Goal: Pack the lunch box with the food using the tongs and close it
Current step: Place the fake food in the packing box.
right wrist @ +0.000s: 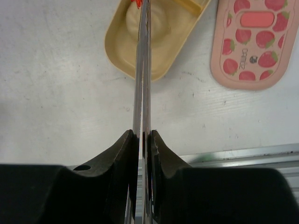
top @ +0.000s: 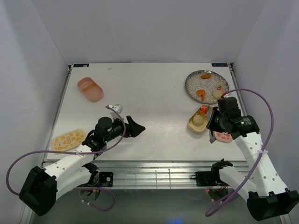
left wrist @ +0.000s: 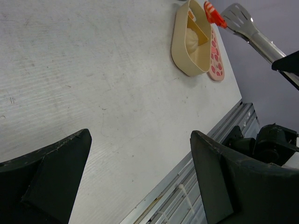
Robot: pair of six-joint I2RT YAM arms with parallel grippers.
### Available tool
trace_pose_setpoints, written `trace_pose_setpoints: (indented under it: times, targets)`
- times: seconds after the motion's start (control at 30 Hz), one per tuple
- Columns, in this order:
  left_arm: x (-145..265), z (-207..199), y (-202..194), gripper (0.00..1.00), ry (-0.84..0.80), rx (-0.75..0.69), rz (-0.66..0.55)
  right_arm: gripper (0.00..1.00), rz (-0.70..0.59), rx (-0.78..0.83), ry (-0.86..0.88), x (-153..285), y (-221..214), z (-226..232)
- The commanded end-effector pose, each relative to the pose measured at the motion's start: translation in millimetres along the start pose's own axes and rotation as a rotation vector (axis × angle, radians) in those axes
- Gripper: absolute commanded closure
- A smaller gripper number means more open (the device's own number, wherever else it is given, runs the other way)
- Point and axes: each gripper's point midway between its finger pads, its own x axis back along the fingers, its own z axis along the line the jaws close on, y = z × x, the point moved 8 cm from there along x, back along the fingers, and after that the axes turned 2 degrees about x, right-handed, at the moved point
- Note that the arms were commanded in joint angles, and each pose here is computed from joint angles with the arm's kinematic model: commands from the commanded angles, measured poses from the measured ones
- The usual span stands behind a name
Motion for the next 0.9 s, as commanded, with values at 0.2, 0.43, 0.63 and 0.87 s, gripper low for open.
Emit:
trace_pose_setpoints:
  times: [0.2,0.43,0.63,0.87]
  targets:
    - [-1,-1,1,0.02,0.004,-0.009,-0.005,0.92,0.038,-0.069,0.033,5,-28,-4]
    - [-3,0,1,0.02,0.009,-0.010,0.000,0.92,0.062,-0.076,0.043,1,-40,-6]
    - [-3,0,0,0.02,0.007,-0.006,0.003,0.92,0.093,-0.072,0.027,-5,-54,-11]
    - [-4,2,-1,0.02,0.016,-0.005,0.008,0.81,0.038,-0.085,0.062,5,-51,-10]
